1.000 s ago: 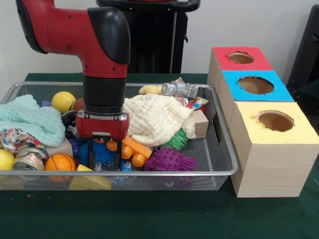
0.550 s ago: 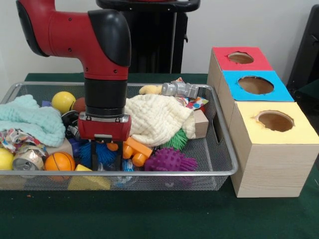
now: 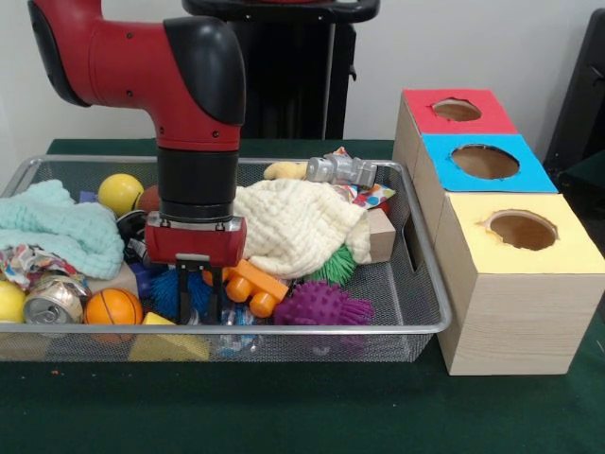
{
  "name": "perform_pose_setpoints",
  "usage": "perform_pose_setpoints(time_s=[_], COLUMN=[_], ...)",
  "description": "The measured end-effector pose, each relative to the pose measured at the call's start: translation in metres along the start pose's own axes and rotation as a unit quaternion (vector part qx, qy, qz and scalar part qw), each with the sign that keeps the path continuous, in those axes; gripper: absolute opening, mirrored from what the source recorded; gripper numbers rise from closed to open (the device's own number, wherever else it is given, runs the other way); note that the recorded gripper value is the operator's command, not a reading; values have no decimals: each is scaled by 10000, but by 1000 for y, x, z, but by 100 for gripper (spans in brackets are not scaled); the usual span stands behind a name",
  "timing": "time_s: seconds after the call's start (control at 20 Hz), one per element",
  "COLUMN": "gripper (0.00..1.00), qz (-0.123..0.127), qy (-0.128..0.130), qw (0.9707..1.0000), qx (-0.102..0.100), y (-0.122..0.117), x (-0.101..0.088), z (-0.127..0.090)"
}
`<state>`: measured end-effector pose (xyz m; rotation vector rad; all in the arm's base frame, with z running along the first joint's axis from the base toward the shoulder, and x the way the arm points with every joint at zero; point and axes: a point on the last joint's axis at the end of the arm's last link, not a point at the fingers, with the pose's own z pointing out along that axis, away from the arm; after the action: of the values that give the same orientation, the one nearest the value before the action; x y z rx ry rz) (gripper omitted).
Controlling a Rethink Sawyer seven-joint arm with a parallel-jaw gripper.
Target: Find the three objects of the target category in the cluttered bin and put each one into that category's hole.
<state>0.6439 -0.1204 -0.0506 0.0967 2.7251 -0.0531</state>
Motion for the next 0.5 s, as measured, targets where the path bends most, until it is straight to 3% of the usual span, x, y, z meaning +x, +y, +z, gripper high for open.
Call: perform_pose_setpoints(time_s=[0.5], gripper=[0], qz=[-72], qy=[119], qw=[9999], qx=[-12], y=[5], x=[-4], z=[-7])
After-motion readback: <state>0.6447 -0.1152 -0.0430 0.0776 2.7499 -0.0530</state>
